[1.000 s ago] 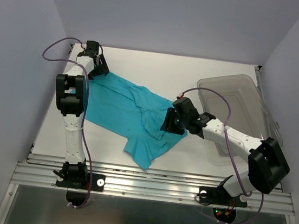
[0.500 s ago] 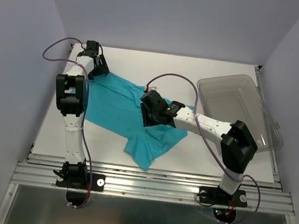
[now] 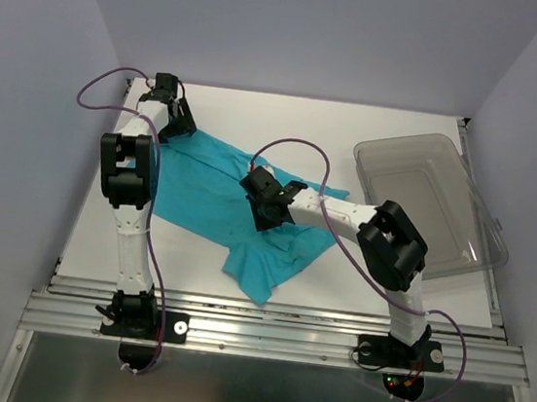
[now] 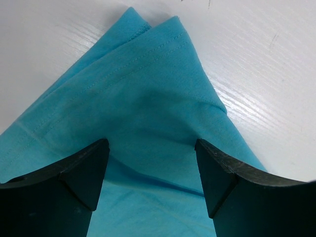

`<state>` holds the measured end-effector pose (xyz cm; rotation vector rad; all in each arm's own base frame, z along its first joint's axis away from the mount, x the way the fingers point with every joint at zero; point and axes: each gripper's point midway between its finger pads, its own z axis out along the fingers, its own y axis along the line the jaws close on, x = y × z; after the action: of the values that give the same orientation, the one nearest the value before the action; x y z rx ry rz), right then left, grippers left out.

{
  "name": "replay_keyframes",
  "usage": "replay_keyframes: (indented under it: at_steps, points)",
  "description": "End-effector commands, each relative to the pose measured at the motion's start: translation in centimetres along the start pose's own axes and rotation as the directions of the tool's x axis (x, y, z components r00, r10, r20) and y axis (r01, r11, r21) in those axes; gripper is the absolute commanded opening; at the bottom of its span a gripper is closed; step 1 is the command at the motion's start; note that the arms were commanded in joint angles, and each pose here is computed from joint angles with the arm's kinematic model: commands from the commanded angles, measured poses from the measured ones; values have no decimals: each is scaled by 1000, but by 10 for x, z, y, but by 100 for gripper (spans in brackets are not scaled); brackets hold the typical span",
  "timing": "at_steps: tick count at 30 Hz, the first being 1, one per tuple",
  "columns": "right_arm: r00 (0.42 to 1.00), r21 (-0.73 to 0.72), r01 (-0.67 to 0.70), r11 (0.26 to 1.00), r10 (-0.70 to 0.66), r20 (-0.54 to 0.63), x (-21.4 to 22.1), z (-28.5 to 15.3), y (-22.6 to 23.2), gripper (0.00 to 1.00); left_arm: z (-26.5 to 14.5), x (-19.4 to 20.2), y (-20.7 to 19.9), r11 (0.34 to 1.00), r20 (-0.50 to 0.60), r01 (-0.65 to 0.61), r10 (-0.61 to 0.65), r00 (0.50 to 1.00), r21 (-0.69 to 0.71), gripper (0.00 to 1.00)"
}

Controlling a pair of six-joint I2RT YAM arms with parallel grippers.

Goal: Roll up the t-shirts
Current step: Fold the T-shirt at the center of the board.

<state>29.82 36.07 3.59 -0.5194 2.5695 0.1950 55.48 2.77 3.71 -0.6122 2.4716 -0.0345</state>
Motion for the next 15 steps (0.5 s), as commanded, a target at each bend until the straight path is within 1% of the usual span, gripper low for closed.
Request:
replay_keyframes:
  at_steps: [1,3,4,9,10,15]
  points:
    - [998,11,-10,1000,9,54,-21,-5,1,12,-26,-19,-3,1000,46,-5,4,999,11,81]
    - [997,8,-22,1000,22,73,-25,-12,1,2,-27,-19,-2,1000,46,-6,6,999,10,81]
    - [996,6,-23,1000,23,83,-28,-16,1,1,-27,-20,-2,1000,48,-6,6,999,10,81]
    - [990,-74,-23,997,33,138,-41,-44,9,1,-28,-20,-4,1000,50,-7,7,999,13,81]
    - [989,-108,-15,994,31,147,-43,-53,13,1,-28,-21,-3,1000,49,-6,5,999,14,81]
    - [987,-209,7,978,27,156,-39,-68,25,1,-27,-20,-3,1000,47,-5,4,999,11,81]
